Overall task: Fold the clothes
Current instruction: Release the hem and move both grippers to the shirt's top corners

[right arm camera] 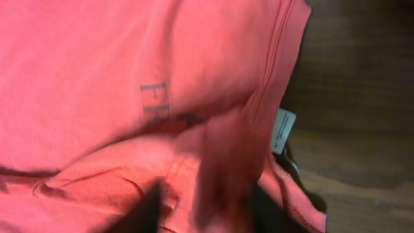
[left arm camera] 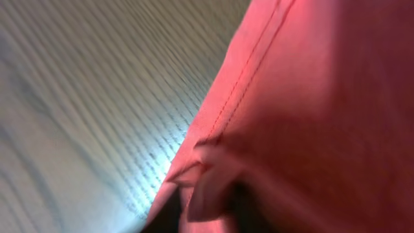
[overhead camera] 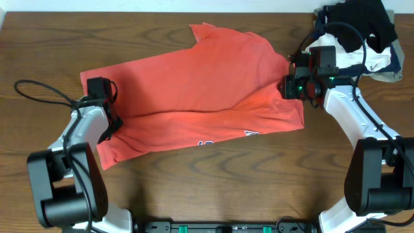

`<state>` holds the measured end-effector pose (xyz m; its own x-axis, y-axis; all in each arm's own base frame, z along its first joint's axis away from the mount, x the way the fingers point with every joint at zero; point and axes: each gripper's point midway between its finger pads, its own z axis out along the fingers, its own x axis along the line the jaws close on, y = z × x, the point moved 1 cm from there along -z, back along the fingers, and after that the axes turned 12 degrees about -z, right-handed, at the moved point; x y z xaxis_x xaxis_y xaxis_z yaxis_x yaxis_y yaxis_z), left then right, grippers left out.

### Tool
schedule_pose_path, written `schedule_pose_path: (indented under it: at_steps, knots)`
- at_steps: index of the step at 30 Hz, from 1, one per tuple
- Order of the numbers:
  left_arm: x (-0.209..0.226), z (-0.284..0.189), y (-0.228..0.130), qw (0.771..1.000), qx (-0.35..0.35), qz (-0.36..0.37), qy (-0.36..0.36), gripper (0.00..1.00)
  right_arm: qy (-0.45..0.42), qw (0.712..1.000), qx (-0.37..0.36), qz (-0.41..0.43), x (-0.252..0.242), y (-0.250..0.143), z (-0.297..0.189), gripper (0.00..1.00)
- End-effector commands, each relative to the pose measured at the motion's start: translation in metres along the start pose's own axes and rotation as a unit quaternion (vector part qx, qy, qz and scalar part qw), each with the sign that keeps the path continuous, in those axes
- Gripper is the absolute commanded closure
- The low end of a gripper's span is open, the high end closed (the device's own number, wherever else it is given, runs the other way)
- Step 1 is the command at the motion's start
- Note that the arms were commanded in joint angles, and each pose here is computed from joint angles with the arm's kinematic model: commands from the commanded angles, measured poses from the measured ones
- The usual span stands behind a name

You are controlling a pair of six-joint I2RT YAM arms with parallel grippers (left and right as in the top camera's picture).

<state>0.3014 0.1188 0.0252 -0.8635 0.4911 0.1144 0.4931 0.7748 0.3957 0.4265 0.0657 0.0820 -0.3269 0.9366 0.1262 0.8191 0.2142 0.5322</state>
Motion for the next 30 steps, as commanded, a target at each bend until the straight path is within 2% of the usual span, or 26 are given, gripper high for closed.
schedule_pose_path:
  at_steps: [1, 5, 7, 13, 16, 22, 30]
  knots:
    - [0.002, 0.004, 0.004, 1.000, -0.010, 0.010, 0.011, 0.35, 0.020, 0.999, -0.024, -0.018, 0.009, 0.015, -0.002, 0.15]
    - [-0.007, -0.018, 0.024, 0.997, -0.030, 0.071, -0.011, 0.22, 0.037, 0.998, -0.051, -0.027, 0.015, 0.041, -0.015, 0.01]
    - [-0.019, -0.038, 0.039, 0.993, -0.045, 0.100, -0.041, 0.16, 0.035, 0.996, -0.072, -0.047, 0.018, 0.062, -0.027, 0.01]
    - [-0.085, -0.104, 0.067, 0.954, -0.050, 0.206, -0.213, 0.14, -0.017, 0.985, -0.134, -0.111, 0.032, 0.130, -0.063, 0.01]
    - [-0.103, -0.116, 0.090, 0.947, -0.074, 0.213, -0.229, 0.11, -0.034, 0.977, -0.147, -0.150, 0.046, 0.154, -0.067, 0.01]
    - [-0.130, -0.093, 0.122, 0.949, -0.077, 0.212, -0.219, 0.10, -0.045, 0.970, -0.155, -0.184, 0.063, 0.175, -0.045, 0.01]
    - [-0.143, -0.016, 0.142, 0.960, -0.062, 0.190, -0.197, 0.07, -0.042, 0.972, -0.142, -0.183, 0.057, 0.170, 0.004, 0.01]
